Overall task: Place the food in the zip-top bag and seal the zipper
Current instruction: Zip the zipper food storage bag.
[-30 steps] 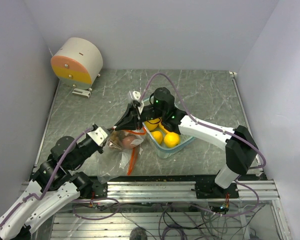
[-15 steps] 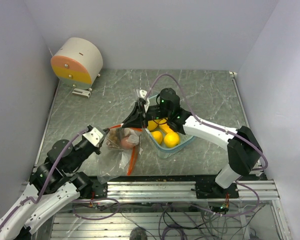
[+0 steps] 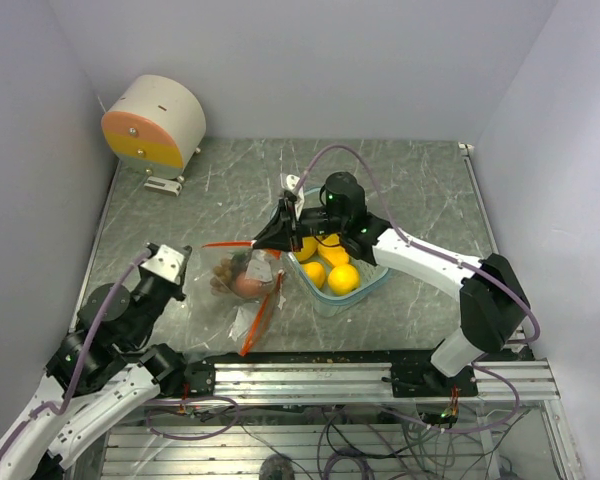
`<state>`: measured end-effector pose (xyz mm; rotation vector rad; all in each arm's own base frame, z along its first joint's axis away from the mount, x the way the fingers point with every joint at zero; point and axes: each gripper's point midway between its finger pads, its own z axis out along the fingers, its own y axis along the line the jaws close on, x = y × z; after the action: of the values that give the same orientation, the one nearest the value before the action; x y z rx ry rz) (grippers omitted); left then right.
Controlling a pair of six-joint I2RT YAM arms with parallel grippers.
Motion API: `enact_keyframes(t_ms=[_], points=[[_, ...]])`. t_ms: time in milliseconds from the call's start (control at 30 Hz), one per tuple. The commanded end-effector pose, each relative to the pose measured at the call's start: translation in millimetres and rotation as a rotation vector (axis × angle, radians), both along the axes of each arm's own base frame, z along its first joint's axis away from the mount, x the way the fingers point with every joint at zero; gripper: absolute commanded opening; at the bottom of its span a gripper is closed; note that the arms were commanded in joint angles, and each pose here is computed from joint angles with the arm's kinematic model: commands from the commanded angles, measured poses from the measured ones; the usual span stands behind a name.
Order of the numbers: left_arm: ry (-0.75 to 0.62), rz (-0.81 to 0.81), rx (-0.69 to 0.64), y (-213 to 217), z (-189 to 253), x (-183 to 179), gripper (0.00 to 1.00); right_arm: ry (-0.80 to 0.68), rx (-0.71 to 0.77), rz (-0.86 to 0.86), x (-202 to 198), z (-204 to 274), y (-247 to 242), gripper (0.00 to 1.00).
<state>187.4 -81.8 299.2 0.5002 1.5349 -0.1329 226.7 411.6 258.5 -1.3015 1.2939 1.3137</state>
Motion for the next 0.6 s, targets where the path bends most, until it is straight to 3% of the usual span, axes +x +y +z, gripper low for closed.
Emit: enact_keyframes(t_ms=[0, 67, 133, 167, 300, 500, 567], points=[[-0.103, 0.022, -0.059, 11.8, 38.3, -5.8, 0.29, 0.010, 0.024, 0.027, -2.3, 18.6, -4.2, 0.00], [-0.170, -0.074, -0.059, 0.4, 54.7, -14.7, 0.72, 0.012, 0.024, 0.065, -10.4, 22.3, -2.2, 0.00], [-0.243, -0.186, -0.032, -13.7, 70.1, -25.4, 0.94, 0.004, 0.022, 0.084, -15.8, 25.4, -0.5, 0.00], [-0.276, -0.248, -0.015, -22.3, 76.3, -31.2, 0.98, 0.004, 0.022, 0.091, -18.0, 26.9, 0.1, 0.00], [-0.275, -0.439, 0.091, -60.1, 74.3, -35.4, 0.97, 0.004, 0.033, 0.129, -27.5, 32.5, 3.6, 0.00], [-0.044, -0.645, 0.295, -104.8, 24.6, -25.6, 0.74, -0.023, 0.019, 0.168, -37.0, 36.6, 2.7, 0.00], [0.017, -0.677, 0.338, -109.7, 10.2, -24.9, 0.71, -0.038, 0.019, 0.165, -38.1, 37.9, 0.4, 0.00]])
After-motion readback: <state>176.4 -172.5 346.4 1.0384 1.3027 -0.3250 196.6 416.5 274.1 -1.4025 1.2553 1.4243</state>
